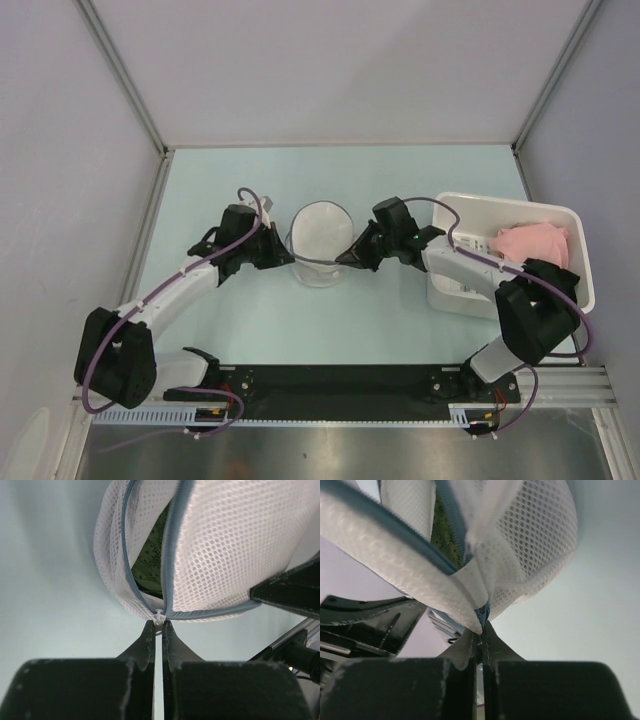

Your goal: Place the bra in the laundry bag and zip it closed

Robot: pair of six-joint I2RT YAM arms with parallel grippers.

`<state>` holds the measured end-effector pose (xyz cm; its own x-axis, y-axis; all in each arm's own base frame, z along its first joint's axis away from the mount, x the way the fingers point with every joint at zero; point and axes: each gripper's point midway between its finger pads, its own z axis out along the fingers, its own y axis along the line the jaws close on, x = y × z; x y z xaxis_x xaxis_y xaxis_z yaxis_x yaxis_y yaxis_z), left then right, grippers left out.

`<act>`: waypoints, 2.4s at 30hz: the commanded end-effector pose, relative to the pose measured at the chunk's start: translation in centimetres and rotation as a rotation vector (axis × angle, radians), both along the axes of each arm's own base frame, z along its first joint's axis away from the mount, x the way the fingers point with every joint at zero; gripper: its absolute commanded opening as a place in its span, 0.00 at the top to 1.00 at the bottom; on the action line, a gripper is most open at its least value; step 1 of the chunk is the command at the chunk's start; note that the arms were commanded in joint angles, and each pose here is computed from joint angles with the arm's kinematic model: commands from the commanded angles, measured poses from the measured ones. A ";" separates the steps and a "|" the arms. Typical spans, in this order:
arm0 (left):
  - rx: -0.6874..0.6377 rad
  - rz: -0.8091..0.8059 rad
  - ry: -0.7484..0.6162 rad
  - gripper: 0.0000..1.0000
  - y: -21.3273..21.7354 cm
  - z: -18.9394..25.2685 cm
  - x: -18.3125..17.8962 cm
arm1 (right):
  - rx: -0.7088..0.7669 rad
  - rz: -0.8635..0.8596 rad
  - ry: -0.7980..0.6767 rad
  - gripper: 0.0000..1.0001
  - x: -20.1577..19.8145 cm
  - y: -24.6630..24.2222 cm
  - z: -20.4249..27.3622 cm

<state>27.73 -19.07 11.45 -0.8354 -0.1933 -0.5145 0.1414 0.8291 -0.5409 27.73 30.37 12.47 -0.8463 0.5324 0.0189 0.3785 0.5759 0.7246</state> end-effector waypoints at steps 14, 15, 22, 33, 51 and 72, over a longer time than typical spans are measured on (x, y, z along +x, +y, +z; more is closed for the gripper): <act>-0.368 -0.058 -0.019 1.00 -6.3 4.2 -1.8 | -0.247 0.261 -0.097 0.40 6.3 -1.5 2.8; -0.375 -0.070 -0.021 1.00 -7.1 4.4 -2.2 | -0.189 0.251 -0.085 0.39 5.1 -1.3 4.3; -0.370 -0.080 -0.013 1.00 -9.2 4.7 -2.3 | -0.072 0.126 -0.007 0.40 -0.6 -1.0 4.4; -0.385 -0.112 0.000 1.00 -10.5 4.8 -3.0 | 0.025 0.068 -0.020 0.50 0.3 1.4 3.6; -0.074 0.099 0.042 1.00 0.8 -1.3 -0.2 | -0.148 0.190 -0.184 1.00 4.9 -3.4 0.8; -0.411 -0.039 0.058 1.00 -9.1 4.3 -0.5 | -0.196 0.309 -0.125 0.29 4.4 -2.4 4.3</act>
<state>26.29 -26.75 13.88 -0.8831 -0.2903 -0.3686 0.1262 0.6098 -0.7825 37.02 29.42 15.67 -0.9495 0.2180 -0.2257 0.0273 0.7741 0.6325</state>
